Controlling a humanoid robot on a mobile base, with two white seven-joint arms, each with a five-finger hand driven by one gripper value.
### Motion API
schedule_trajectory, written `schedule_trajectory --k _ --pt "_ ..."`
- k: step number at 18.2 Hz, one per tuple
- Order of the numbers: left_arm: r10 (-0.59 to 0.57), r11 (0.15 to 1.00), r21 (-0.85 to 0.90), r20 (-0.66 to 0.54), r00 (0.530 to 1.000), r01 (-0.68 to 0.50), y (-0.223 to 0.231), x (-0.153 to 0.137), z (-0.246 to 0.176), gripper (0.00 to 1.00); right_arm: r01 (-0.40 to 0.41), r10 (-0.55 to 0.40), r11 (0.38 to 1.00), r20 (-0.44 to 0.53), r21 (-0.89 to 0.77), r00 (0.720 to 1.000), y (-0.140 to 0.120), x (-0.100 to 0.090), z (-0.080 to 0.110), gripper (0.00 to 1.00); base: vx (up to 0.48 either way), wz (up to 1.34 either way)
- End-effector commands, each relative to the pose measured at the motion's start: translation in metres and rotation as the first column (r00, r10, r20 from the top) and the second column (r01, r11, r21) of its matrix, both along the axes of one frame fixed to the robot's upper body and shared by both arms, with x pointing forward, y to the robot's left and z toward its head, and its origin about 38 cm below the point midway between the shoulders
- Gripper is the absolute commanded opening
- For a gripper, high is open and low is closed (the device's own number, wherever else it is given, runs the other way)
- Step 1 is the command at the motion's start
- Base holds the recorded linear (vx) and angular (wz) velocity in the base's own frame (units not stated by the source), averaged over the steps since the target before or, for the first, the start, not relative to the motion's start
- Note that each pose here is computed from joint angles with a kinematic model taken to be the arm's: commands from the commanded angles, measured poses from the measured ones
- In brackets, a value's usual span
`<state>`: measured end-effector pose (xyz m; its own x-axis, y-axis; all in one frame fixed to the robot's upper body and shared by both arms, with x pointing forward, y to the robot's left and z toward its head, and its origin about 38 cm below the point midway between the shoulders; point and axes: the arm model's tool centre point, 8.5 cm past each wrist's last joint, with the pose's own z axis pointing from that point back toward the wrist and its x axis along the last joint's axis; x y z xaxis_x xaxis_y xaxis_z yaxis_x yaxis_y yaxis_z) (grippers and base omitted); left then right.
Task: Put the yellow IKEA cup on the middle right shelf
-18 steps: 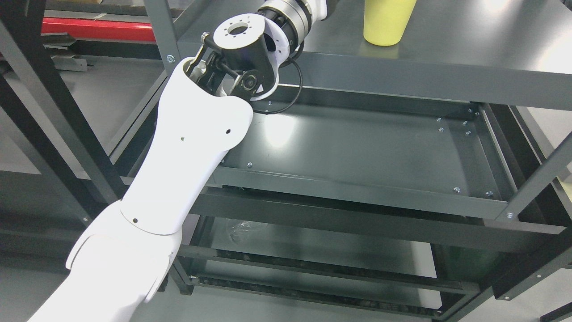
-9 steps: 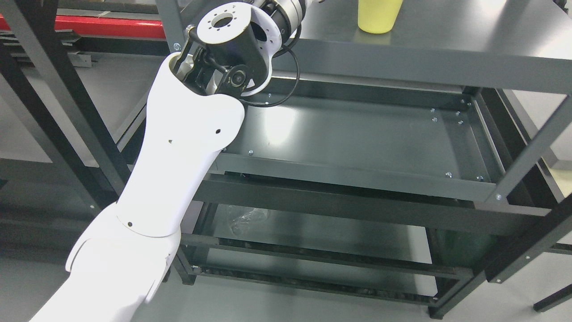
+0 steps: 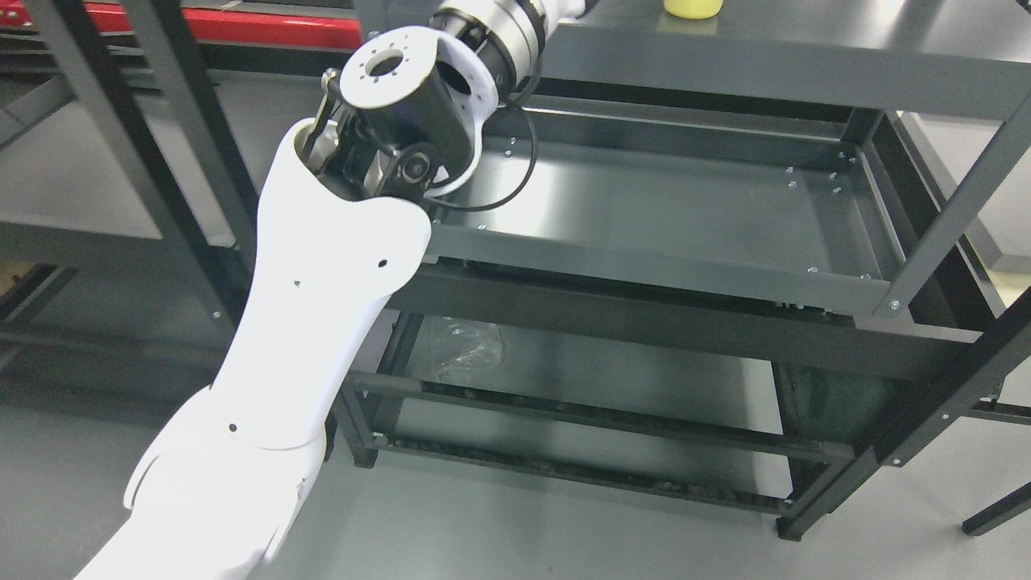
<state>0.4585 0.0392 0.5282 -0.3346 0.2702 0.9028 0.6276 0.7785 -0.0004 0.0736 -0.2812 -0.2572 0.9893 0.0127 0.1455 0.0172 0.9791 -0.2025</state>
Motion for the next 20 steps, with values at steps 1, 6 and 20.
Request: schedule_trajectory --k 1,6,20 --pt "-0.085 0.995 0.053 0.104 0.991 0.08 0.001 -0.005 -0.047 0.99 0.008 -0.008 1.0 -0.014 -0.01 1.0 -0.01 -0.009 0.0 0.99 -0.248 0.1" --pt "0.229 0.952 0.19 0.073 0.971 -0.239 0.039 0.036 -0.187 0.99 0.008 -0.008 1.0 -0.014 -0.01 1.0 -0.01 -0.009 0.0 0.99 -0.265 -0.04" --pt "0.717 0.697 0.235 -0.229 0.659 -0.677 0.172 -0.014 -0.397 0.99 0.008 -0.008 1.0 -0.014 -0.01 1.0 -0.01 -0.009 0.0 0.99 -0.11 -0.14"
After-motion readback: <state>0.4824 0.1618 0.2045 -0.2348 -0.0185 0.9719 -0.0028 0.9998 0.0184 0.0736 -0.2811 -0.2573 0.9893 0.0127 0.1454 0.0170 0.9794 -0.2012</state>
